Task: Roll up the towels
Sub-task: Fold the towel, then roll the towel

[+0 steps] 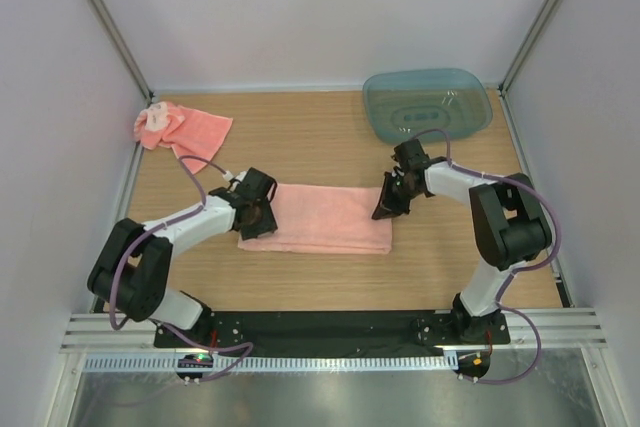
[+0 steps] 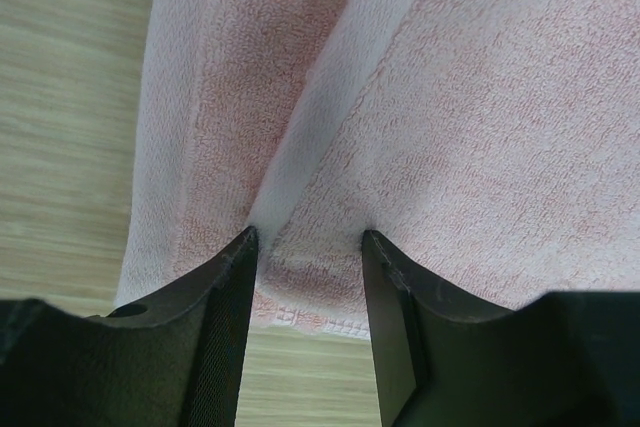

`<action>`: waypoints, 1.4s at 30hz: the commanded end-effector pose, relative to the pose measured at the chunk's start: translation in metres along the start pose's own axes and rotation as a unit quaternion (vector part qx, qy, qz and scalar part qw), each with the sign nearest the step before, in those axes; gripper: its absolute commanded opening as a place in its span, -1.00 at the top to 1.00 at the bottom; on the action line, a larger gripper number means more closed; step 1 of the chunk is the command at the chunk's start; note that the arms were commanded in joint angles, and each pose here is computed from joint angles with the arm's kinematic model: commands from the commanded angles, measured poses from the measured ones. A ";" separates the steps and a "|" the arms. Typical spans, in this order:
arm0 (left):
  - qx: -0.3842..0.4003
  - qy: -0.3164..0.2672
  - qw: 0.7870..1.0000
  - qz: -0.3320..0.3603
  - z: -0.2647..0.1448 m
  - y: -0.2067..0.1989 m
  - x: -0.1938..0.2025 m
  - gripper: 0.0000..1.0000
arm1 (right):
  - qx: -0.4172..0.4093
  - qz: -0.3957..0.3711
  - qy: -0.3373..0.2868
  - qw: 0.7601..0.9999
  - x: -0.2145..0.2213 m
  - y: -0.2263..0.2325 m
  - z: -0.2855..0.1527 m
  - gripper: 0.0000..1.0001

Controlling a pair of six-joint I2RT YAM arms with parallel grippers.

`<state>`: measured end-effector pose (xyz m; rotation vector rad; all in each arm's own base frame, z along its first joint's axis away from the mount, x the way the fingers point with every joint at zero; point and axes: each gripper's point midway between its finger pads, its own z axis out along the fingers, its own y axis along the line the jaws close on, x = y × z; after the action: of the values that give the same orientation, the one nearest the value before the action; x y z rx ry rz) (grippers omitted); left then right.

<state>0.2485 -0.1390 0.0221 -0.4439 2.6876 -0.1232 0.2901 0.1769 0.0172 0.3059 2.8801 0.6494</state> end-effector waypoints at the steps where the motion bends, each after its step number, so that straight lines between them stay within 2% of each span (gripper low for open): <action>1: -0.006 0.003 1.000 -0.004 0.019 0.004 -0.012 0.05 | 0.025 -0.004 -0.028 0.999 -0.033 -0.017 0.008 0.77; 7: -0.011 -0.010 1.000 -0.002 0.028 -0.006 -0.049 0.07 | -0.002 0.012 -0.032 0.999 -0.059 0.003 0.004 0.78; 14: -0.039 -0.024 0.999 0.006 0.027 -0.006 -0.075 0.09 | -0.018 0.002 -0.039 0.999 -0.060 0.016 -0.015 0.72; 17: -0.059 -0.053 0.997 0.014 0.009 0.002 -0.090 0.10 | -0.034 -0.013 -0.049 0.998 -0.057 0.031 -0.032 0.33; 18: -0.058 -0.069 0.996 0.013 -0.003 0.002 -0.098 0.09 | -0.036 -0.016 -0.051 0.998 -0.056 0.035 -0.038 0.09; 21: -0.067 -0.101 0.992 0.019 -0.027 0.004 -0.111 0.05 | -0.044 -0.025 -0.079 0.996 -0.058 0.045 -0.065 -0.25; 26: -0.018 -0.169 0.983 0.068 -0.081 -0.032 -0.121 -0.04 | -0.011 -0.022 -0.174 0.984 -0.073 0.045 -0.123 -0.63; 30: 0.050 -0.188 0.971 0.138 -0.107 -0.092 -0.093 -0.07 | 0.043 0.004 -0.274 0.961 -0.077 0.024 -0.182 -0.99; 34: 0.106 -0.194 0.952 0.211 -0.115 -0.155 -0.061 -0.09 | 0.087 0.017 -0.344 0.935 -0.077 0.002 -0.222 -0.99; 36: 0.115 -0.177 0.941 0.263 -0.105 -0.184 -0.032 -0.12 | 0.104 0.023 -0.354 0.929 -0.072 -0.007 -0.232 -1.00; 38: 0.129 -0.178 0.933 0.286 -0.107 -0.213 -0.021 -0.14 | 0.124 0.042 -0.377 0.917 -0.068 -0.018 -0.248 -0.99; 41: 0.134 -0.160 0.923 0.325 -0.093 -0.249 0.009 -0.15 | 0.117 0.062 -0.400 0.907 -0.060 -0.024 -0.264 -0.99; 42: 0.126 -0.143 0.918 0.347 -0.076 -0.256 0.029 -0.16 | 0.115 0.066 -0.402 0.906 -0.058 -0.026 -0.266 -0.99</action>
<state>0.2723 -0.3621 0.1319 0.4458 2.3458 -0.1942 0.2965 0.0539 0.2397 0.5413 2.2008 0.1939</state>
